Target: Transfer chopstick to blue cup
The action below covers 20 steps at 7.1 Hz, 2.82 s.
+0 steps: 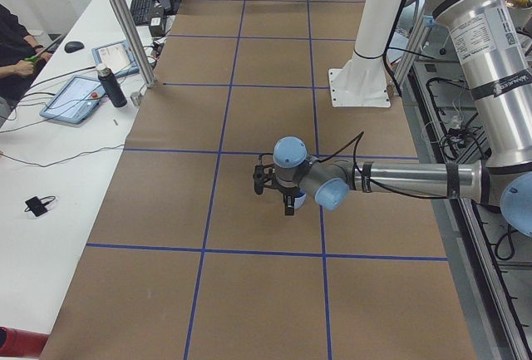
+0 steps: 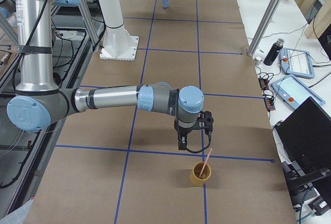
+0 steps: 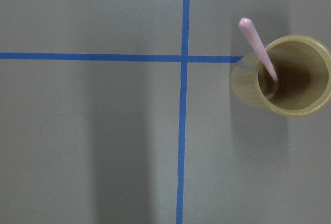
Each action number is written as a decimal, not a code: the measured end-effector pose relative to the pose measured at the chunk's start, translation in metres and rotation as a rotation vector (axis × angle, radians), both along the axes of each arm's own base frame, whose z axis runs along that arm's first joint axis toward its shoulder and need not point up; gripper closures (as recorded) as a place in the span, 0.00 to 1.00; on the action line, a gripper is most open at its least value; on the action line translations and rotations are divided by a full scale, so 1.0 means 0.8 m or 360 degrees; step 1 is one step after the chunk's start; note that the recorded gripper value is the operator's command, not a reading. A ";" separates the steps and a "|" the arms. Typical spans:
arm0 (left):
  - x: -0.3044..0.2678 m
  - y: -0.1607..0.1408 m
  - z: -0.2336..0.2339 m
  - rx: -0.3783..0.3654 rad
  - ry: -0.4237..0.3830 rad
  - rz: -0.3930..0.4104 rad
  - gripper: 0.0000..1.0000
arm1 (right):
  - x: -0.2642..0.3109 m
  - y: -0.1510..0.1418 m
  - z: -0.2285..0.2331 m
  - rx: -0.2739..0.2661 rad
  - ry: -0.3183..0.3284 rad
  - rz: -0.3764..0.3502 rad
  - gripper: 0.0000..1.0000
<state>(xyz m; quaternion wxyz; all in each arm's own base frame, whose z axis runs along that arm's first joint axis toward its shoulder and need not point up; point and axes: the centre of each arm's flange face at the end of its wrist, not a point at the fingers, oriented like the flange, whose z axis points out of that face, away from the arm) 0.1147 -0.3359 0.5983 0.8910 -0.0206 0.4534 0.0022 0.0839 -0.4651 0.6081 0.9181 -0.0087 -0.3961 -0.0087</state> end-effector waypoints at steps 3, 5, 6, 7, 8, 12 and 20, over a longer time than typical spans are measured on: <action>0.018 0.007 0.007 -0.0023 -0.0008 0.0069 0.03 | 0.000 -0.002 -0.001 -0.0043 0.0004 0.0050 0.00; 0.028 0.009 0.011 -0.0032 -0.0013 0.0101 0.26 | 0.000 -0.002 -0.001 -0.0044 0.0006 0.0054 0.00; 0.032 0.009 0.013 -0.0036 -0.0014 0.0113 0.58 | 0.000 -0.002 -0.001 -0.0044 0.0008 0.0054 0.00; 0.035 0.007 0.015 -0.0040 -0.0016 0.0119 0.89 | 0.000 -0.003 -0.002 -0.0042 0.0007 0.0054 0.00; 0.037 0.004 0.016 -0.0042 -0.0016 0.0120 1.00 | 0.000 -0.003 -0.003 -0.0039 0.0006 0.0054 0.00; 0.042 -0.003 -0.019 -0.0087 0.0026 0.0037 1.00 | 0.000 -0.004 -0.008 -0.0031 -0.0002 0.0055 0.00; 0.290 -0.291 -0.456 -0.0433 -0.0045 -0.0157 1.00 | 0.000 0.000 -0.032 0.0031 0.0012 0.0048 0.00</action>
